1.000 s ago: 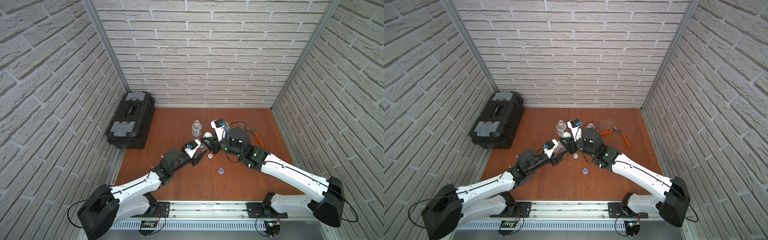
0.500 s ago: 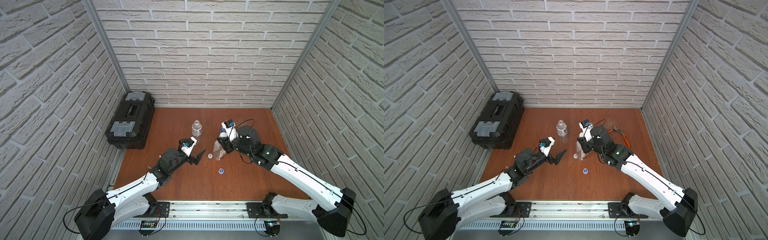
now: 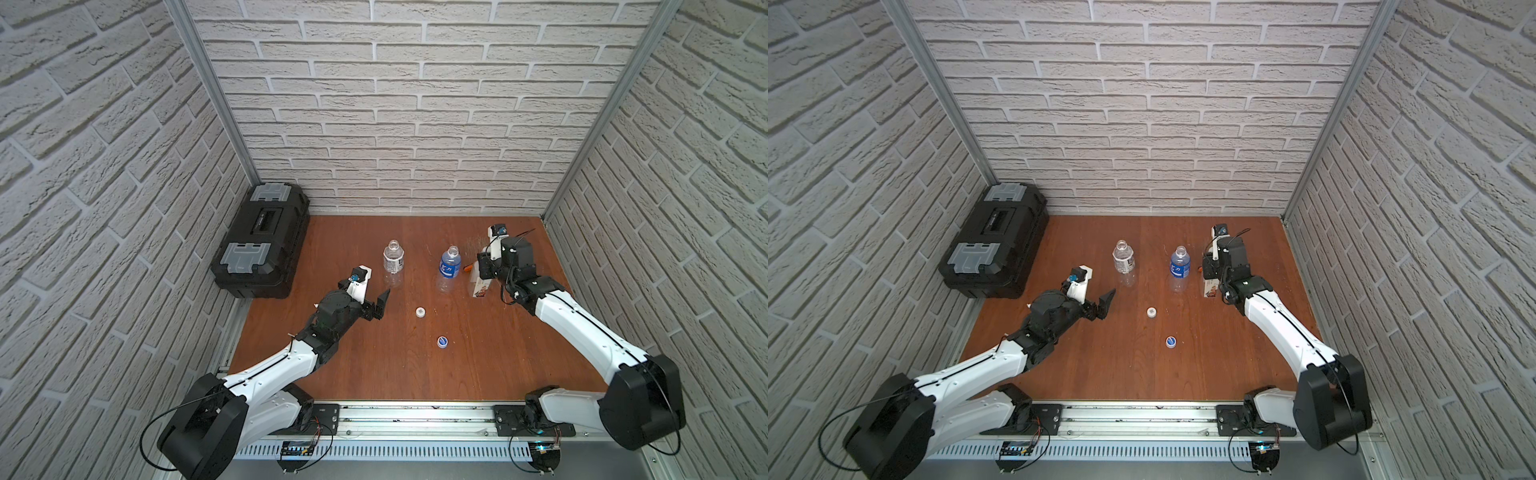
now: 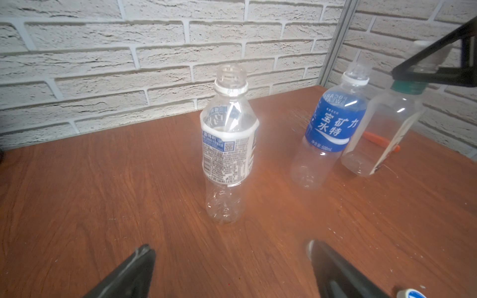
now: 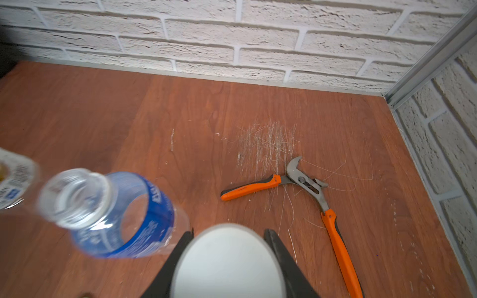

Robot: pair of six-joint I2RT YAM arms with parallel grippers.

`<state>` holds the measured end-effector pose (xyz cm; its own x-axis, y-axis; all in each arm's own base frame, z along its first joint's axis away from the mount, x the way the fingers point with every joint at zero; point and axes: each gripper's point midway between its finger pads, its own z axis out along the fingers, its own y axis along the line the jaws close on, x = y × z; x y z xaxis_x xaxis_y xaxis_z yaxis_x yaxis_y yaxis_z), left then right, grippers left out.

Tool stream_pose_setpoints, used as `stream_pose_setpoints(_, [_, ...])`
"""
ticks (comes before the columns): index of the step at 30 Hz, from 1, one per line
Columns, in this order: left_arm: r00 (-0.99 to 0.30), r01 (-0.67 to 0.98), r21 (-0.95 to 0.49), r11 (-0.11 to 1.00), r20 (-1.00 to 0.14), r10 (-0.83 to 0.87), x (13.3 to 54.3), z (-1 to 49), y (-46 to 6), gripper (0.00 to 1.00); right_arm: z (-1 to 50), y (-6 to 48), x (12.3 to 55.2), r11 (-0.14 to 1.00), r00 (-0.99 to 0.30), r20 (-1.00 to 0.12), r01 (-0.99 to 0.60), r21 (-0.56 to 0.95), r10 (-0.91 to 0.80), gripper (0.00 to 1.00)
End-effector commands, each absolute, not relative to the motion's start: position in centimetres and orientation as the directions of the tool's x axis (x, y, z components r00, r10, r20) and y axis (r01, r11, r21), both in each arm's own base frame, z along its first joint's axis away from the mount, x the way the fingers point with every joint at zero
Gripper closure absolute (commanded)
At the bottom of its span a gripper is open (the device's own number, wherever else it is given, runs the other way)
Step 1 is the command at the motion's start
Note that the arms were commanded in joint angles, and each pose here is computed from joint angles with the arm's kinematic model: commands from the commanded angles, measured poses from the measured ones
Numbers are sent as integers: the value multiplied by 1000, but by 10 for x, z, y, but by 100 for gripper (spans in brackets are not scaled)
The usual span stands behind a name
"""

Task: Screw on the bottle caps
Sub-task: Place the plastic bottle at the center of the board.

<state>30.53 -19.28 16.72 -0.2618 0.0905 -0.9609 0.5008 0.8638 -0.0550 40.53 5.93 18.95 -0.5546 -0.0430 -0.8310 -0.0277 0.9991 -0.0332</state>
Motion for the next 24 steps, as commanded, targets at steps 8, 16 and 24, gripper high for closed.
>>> stream_pose_setpoints(8, [-221,510,-38,859,-971,88,315,178,-198,2,198,73,453,998,-388,-922,-64,8,-17,74])
stream_pose_setpoints(16, [-222,516,-38,856,-971,91,315,176,-199,2,181,71,453,995,-421,-903,-82,-57,-86,67])
stream_pose_setpoints(24, [-219,525,-35,851,-971,95,314,176,-201,2,188,76,445,993,-429,-900,-111,-38,-83,40])
